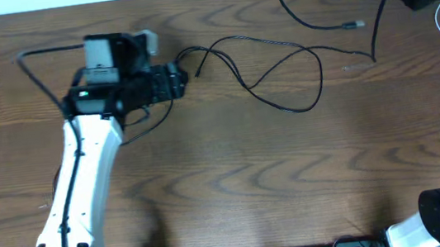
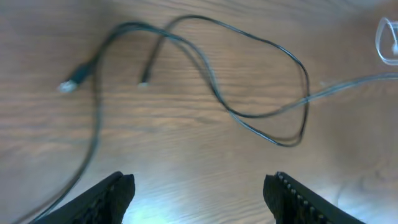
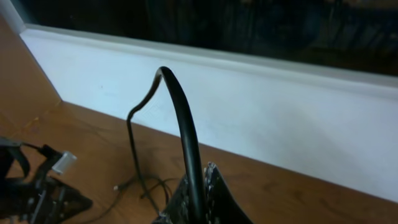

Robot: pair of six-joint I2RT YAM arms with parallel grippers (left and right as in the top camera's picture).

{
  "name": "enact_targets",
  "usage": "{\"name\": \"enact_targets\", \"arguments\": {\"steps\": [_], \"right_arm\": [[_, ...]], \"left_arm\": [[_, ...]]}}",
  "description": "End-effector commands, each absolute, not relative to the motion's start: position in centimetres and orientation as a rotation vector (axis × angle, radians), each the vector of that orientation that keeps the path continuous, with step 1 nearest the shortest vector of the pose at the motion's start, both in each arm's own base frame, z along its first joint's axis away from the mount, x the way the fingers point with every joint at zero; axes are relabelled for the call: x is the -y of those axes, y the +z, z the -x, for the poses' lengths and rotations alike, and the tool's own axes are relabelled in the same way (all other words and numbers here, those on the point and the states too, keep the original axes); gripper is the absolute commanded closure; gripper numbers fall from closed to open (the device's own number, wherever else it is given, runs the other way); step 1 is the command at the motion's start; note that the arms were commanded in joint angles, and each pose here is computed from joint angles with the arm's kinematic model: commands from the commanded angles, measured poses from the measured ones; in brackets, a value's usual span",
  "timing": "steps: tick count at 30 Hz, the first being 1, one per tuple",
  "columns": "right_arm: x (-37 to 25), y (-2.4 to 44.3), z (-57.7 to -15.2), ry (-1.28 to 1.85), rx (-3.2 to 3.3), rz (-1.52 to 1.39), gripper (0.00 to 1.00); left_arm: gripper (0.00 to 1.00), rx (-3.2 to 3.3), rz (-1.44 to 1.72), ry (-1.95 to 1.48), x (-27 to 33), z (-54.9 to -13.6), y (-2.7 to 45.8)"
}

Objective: Untangle cables

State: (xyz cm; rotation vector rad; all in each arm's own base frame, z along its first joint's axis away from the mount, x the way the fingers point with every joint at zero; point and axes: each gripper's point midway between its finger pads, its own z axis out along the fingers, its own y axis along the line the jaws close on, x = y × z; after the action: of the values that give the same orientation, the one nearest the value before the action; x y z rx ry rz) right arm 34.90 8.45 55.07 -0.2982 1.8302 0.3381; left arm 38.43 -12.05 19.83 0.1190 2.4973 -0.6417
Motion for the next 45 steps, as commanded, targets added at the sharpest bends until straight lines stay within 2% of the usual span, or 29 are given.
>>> {"name": "enact_targets", "arguments": {"steps": [1,4,15,20,24,36,37,38,39,41,45], "right_arm": [[-8.3,54.0,-35.9,0.354,-1.870,0.275,0.99],[-8.3,53.6,-35.9,0.355,-1.884,0.274,0.99],[-8.3,52.9,-36.1,0.357,-1.913,0.272,0.99],[-8.3,52.6,-36.0,0.359,-1.926,0.271,0.99],[-8.3,52.4,-36.0,0.359,-1.933,0.270,0.99],[-8.3,51.7,-35.6,0.363,-1.967,0.268,0.99],[-8.3,51.7,-35.6,0.363,-1.968,0.268,0.99],[-8.3,51.7,-35.6,0.363,-1.968,0.268,0.99],[-8.3,51.7,-35.6,0.363,-1.968,0.268,0.99],[-8.3,51.7,-35.6,0.363,-1.968,0.268,0.99],[-8.3,51.6,-35.7,0.362,-1.968,0.268,0.99]], "left_arm": [[0.28,-2.482,-0.326,-0.641,15.2,-38.4,19.0],[0.27,-2.468,-0.469,-0.635,17.5,-38.3,17.9],[0.25,-2.405,-0.623,-0.645,23.6,-40.4,13.9],[0.21,-2.302,-0.748,-0.657,27.3,-40.9,13.1],[0.17,-2.213,-0.924,-0.632,30.3,-40.9,10.6],[0.16,-2.183,-0.857,-0.454,30.6,-45.2,4.9],[0.18,-2.185,-0.850,-0.436,30.4,-45.3,4.9],[0.24,-2.188,-0.839,-0.410,30.1,-45.6,4.8],[0.40,-2.189,-0.829,-0.388,29.8,-45.8,4.9],[0.92,-2.193,-0.783,-0.338,29.1,-46.4,5.4],[0.92,-2.154,-0.702,-0.313,28.5,-46.9,9.1]]}}
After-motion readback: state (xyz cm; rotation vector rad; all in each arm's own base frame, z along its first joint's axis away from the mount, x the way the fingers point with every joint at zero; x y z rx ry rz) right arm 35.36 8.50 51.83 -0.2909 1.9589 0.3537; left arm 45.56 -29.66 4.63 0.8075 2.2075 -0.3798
